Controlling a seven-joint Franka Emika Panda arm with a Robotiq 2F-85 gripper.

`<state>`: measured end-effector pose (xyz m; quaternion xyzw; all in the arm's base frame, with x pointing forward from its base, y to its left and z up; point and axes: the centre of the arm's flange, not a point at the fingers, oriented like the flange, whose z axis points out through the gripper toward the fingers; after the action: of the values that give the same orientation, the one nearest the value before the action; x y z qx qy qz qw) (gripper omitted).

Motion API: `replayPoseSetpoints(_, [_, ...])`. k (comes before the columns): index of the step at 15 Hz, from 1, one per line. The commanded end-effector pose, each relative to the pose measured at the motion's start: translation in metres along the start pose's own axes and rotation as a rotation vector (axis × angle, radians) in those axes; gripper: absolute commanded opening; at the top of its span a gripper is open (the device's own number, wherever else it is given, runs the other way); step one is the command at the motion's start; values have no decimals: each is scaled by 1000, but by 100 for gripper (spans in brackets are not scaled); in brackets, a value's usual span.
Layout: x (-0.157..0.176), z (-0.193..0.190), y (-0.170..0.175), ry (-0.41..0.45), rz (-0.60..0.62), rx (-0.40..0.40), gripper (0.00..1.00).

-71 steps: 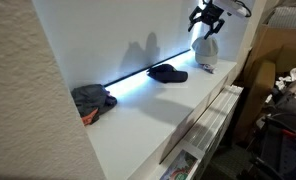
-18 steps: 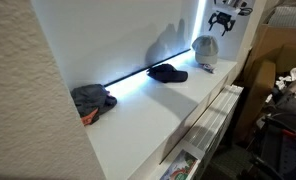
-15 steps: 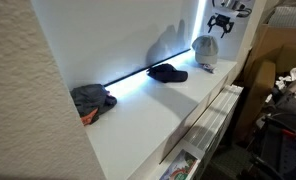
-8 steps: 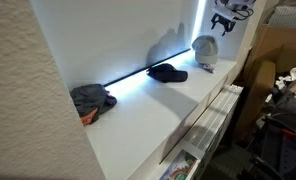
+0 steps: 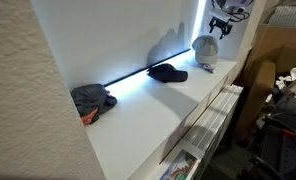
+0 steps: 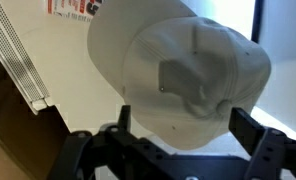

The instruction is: Move the light gray hat to the left

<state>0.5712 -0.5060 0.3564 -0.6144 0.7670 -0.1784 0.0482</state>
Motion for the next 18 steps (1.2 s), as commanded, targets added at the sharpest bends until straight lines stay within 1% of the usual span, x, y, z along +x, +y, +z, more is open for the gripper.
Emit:
replayPoseSetpoints(1, [10,68,-44,27,170,-91,100])
replayPoseSetpoints(2, [-2,27,-11,27,105,-19,100])
replayPoseSetpoints(3, [-2,30,-19,36,135,-19,100])
replayPoseSetpoints(5, [-2,32,-27,48,152,-12,100])
replayPoseSetpoints(6, [0,28,-29,53,148,0,100])
replayPoseSetpoints(9, [1,29,-29,58,142,-9,100])
replayPoseSetpoints(10, [2,30,-28,59,143,-10,82])
replayPoseSetpoints(11, [3,30,-28,58,144,-11,86])
replayPoseSetpoints(12, [4,29,-29,58,143,-10,92])
replayPoseSetpoints(13, [5,27,-29,58,143,-10,93])
replayPoseSetpoints(14, [5,28,-28,54,143,-13,98])
replayPoseSetpoints(15, [6,29,-23,52,142,-16,100])
replayPoseSetpoints(18, [11,29,-16,55,138,-26,100])
